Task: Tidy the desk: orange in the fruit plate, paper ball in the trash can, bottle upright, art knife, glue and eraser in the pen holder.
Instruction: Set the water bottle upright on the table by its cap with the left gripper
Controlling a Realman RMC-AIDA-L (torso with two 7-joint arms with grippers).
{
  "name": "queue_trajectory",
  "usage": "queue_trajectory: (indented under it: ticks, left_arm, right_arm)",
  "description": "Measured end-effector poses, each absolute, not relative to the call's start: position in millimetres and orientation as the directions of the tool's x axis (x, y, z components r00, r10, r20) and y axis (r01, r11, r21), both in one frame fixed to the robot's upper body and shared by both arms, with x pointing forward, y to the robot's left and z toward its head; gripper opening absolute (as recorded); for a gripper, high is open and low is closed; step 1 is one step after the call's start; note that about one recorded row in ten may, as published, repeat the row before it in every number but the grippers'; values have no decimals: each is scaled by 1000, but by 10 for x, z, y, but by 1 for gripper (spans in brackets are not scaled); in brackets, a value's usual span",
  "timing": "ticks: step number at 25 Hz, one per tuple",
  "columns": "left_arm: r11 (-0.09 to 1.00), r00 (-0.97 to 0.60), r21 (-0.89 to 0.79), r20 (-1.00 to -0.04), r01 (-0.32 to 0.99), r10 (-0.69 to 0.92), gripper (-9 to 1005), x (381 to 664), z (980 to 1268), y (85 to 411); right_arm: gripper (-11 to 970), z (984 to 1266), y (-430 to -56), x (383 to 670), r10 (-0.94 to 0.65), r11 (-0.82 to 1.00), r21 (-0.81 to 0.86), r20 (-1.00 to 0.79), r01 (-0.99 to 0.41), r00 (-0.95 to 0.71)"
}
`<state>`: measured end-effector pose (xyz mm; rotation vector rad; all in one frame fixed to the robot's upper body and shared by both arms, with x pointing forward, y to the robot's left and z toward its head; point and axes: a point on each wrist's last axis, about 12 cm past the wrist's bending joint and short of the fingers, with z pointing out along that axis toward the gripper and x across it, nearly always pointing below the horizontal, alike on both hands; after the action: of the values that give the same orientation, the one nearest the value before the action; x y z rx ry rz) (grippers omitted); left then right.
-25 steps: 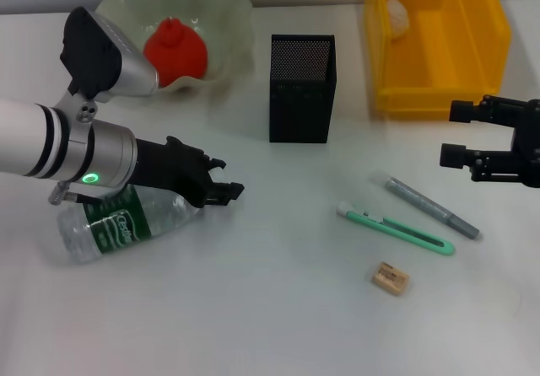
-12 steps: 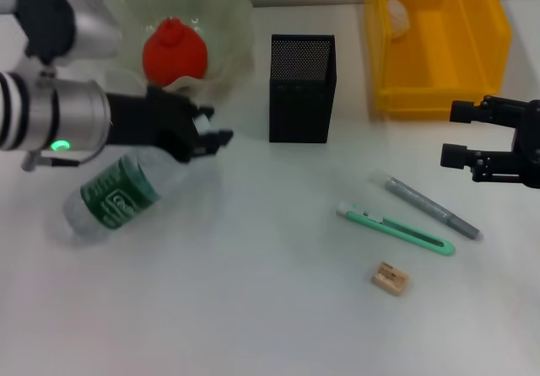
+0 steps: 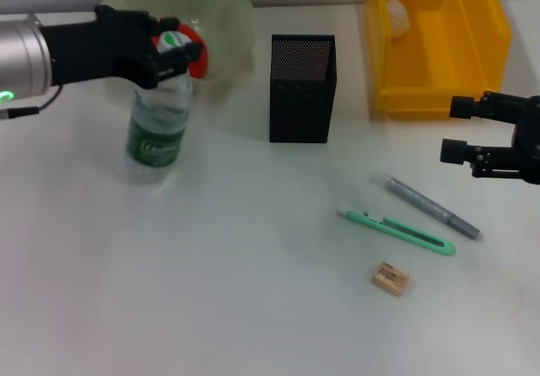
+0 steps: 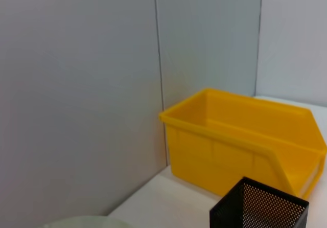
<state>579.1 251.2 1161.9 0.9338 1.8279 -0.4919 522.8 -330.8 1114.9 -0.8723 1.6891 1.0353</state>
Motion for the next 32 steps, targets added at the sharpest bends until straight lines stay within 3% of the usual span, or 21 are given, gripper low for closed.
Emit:
queue_trajectory:
  ticks: [32]
  left_arm:
    - [678,-206,67,-927,732,314,382,5860,11644,2590]
  right_arm:
    - [826,11154,-3300,5258,-95,398,251,-945,-882,-312]
